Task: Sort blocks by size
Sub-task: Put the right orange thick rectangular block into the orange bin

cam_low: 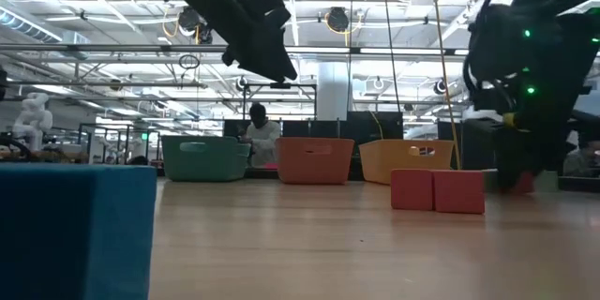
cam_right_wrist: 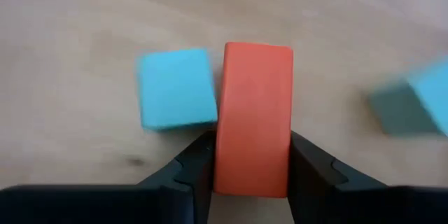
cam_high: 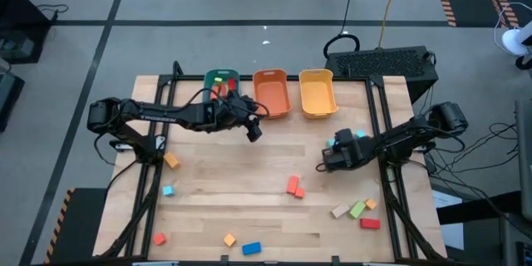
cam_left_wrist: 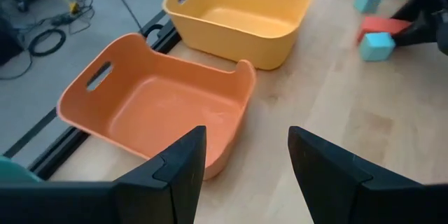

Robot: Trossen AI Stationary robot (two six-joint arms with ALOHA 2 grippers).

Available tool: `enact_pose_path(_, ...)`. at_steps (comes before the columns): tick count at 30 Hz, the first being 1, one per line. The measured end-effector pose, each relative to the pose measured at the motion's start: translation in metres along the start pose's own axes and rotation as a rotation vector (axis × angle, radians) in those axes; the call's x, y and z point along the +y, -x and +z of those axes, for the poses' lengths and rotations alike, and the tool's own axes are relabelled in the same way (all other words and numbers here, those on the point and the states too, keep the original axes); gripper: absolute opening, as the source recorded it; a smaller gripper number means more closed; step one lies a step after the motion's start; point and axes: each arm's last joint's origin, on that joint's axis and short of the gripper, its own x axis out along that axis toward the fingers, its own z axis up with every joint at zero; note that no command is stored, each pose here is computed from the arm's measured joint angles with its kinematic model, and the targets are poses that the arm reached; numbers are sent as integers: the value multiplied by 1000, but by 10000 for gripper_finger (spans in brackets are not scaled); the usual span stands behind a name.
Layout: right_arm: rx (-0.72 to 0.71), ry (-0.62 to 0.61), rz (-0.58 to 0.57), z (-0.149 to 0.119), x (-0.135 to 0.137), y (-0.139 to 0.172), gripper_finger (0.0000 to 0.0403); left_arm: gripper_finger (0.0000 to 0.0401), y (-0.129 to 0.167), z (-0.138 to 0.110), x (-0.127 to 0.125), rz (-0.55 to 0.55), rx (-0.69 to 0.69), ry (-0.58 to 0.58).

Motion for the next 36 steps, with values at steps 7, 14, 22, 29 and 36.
enact_pose_path(7, -81, 216, 210, 0, 23, 4, 123, 205, 6, -1, -16, -45, -14, -79)
enact_pose_path(14, -254, 479, 422, 7, 48, 14, 122, 205, 9, -8, -38, -205, -3, -227)
enact_pose_path(22, -436, 708, 595, 15, 69, 30, 122, 205, -3, -18, -68, -289, -40, -271)
enact_pose_path(29, -502, 803, 604, 20, 76, 40, 123, 217, -8, -24, -79, -313, -46, -285)
enact_pose_path(36, -542, 834, 619, 22, 79, 43, 124, 312, -18, -34, -96, -358, -68, -349)
